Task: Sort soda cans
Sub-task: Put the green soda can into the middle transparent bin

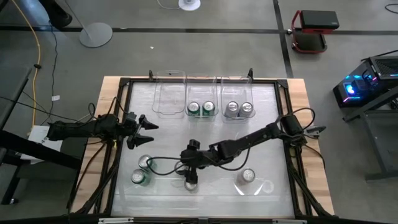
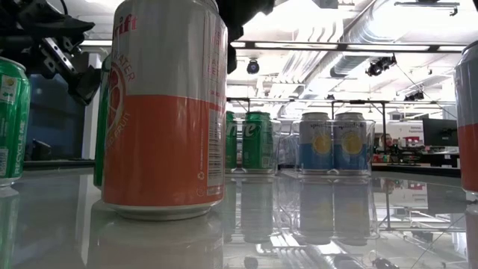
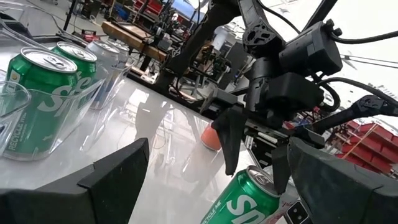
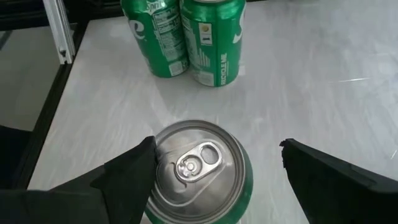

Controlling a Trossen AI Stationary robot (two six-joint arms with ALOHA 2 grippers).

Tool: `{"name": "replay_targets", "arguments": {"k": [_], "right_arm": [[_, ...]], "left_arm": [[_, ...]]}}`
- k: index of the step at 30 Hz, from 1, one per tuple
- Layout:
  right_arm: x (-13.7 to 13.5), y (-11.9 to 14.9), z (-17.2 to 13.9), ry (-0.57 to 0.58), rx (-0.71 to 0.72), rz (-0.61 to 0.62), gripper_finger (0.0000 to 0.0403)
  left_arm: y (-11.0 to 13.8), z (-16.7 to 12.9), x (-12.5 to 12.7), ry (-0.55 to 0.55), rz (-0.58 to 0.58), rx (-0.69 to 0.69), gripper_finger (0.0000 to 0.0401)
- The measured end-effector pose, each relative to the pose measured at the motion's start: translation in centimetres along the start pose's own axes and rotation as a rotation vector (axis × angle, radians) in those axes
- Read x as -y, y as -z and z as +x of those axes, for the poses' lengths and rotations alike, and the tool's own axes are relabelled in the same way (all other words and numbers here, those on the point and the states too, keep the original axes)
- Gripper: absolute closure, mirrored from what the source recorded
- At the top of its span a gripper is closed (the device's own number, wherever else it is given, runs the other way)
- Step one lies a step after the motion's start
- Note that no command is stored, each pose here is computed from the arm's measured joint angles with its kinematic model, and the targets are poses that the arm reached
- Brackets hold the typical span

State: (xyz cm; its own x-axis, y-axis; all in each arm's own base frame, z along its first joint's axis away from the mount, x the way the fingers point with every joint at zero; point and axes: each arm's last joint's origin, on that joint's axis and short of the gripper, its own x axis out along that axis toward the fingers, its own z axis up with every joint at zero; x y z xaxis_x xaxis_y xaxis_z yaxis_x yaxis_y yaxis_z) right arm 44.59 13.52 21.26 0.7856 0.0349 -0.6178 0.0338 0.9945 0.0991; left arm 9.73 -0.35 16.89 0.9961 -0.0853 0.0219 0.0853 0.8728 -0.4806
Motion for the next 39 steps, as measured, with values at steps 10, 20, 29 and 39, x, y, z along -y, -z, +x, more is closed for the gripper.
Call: {"name": "replay_targets", "arguments": {"k": [10, 20, 29, 39], "right_arm": [[0.9, -0.4, 0.0, 0.008, 0.011, 0.012, 0.0072], [0.1, -3.3, -1.2, -0.033, 0.077, 0.118, 0.0072], [-0.9, -2.6, -1.0, -0.050, 0.009, 0.146, 0.0072], [-0.7, -0.9, 1.0, 0.016, -0.050, 0.116, 0.0072]], "left_arm": [[0.0, 0.0, 0.0, -0.001, 0.002, -0.001, 0.0041], [0.0, 0.0, 0.0, 0.000, 0.002, -0.001, 0.0041], [0.0, 0.0, 0.0, 0.000, 0.015, -0.001, 0.0041], [0.0, 0.0, 0.0, 0.000, 0.016, -0.001, 0.0041]]}}
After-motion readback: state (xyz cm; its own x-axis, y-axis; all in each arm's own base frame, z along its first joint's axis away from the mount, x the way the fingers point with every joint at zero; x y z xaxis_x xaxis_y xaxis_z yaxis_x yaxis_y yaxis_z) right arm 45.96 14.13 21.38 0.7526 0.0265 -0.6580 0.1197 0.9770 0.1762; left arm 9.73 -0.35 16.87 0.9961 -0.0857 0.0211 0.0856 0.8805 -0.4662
